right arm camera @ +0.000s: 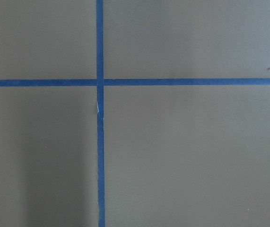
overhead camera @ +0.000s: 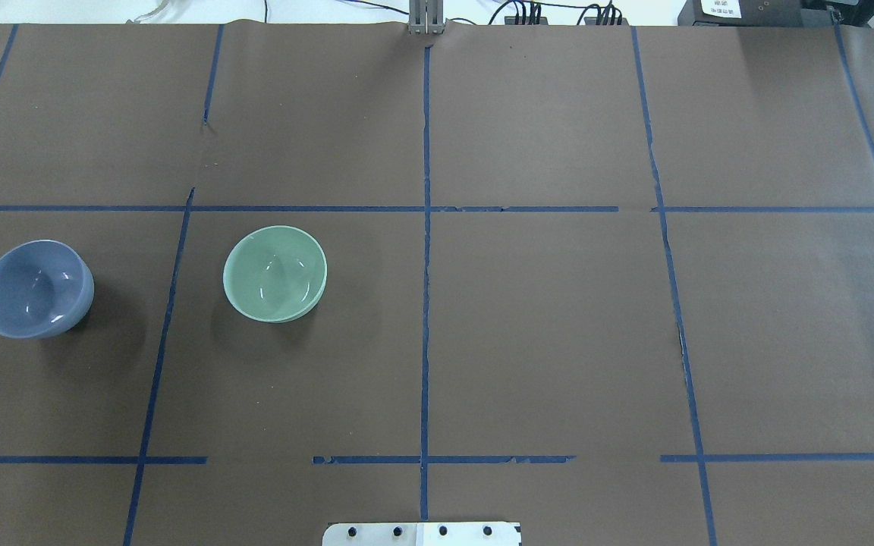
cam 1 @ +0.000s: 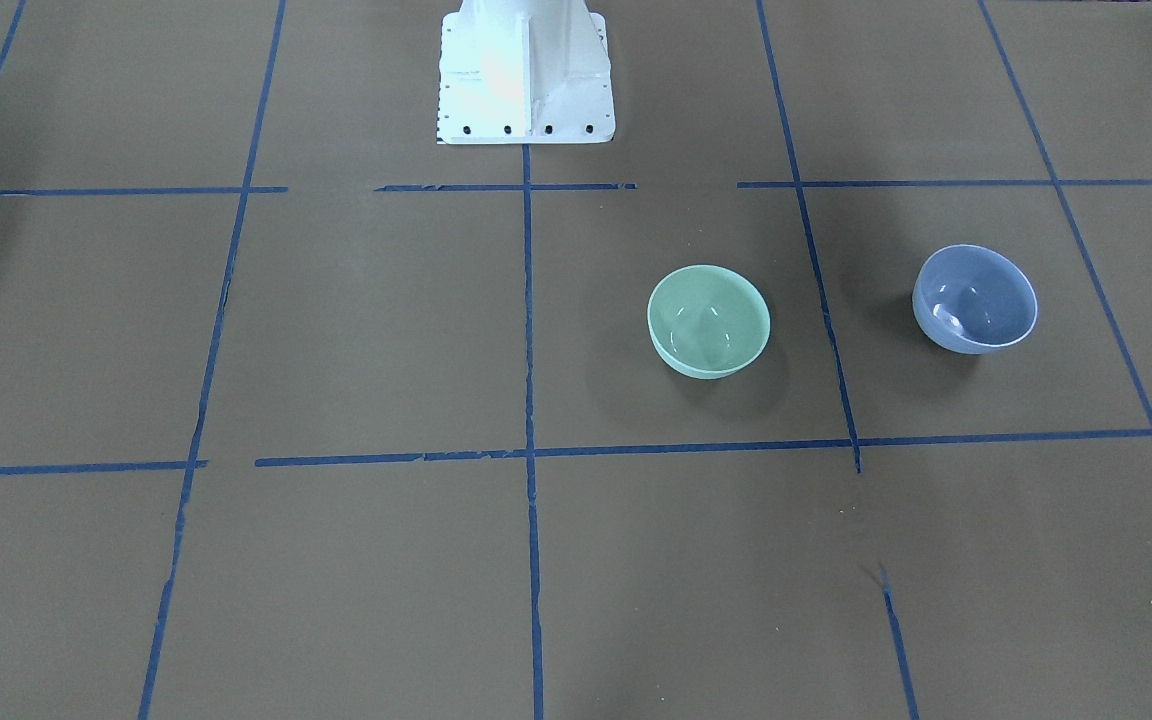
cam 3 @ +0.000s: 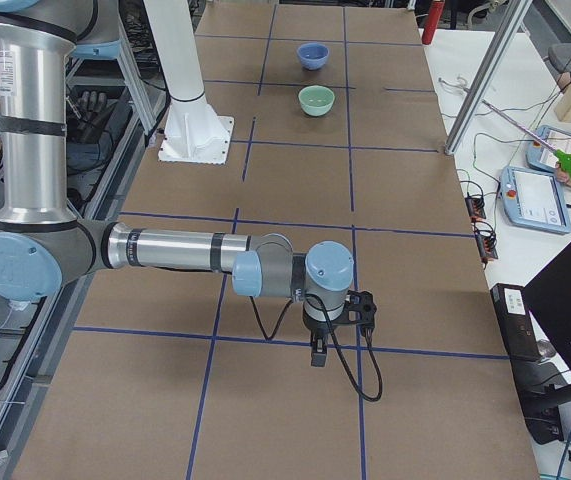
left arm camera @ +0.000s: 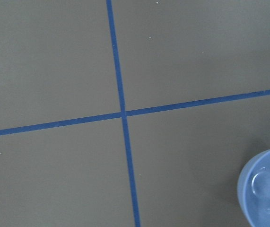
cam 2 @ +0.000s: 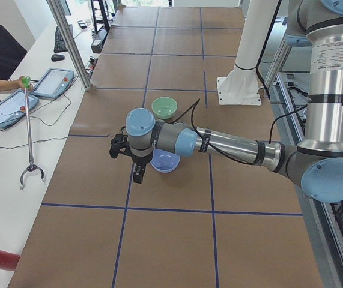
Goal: Stack blue bowl on green bowl
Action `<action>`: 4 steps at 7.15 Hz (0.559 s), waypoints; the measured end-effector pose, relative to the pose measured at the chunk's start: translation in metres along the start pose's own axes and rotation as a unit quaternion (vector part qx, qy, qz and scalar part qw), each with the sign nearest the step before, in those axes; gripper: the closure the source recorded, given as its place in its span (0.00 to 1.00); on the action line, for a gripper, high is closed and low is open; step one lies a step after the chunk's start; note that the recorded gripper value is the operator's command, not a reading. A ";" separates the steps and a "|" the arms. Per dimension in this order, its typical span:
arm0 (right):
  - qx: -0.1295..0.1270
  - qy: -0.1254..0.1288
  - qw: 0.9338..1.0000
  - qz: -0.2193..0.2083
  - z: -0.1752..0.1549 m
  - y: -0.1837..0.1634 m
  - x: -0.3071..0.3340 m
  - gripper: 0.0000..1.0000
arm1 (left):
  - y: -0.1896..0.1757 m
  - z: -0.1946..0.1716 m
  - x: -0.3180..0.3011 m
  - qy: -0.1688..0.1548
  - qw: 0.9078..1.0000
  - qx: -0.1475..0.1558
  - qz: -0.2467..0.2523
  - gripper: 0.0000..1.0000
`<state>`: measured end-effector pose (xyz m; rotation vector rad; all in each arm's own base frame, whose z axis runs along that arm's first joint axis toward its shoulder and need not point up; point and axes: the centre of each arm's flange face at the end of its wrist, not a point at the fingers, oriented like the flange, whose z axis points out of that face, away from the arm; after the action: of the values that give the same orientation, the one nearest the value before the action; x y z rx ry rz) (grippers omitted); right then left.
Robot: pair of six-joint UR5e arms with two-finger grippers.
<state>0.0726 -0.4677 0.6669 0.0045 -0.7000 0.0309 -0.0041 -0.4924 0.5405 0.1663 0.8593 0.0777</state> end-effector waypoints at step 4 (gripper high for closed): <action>0.000 0.000 1.000 0.000 0.000 0.000 0.000 0.00 | 0.026 0.095 0.079 -0.008 0.998 -0.001 -0.056 0.00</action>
<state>0.0726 -0.4677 0.6670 0.0038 -0.7000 0.0312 0.1191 -0.4666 0.5470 0.1153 0.8509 -0.0282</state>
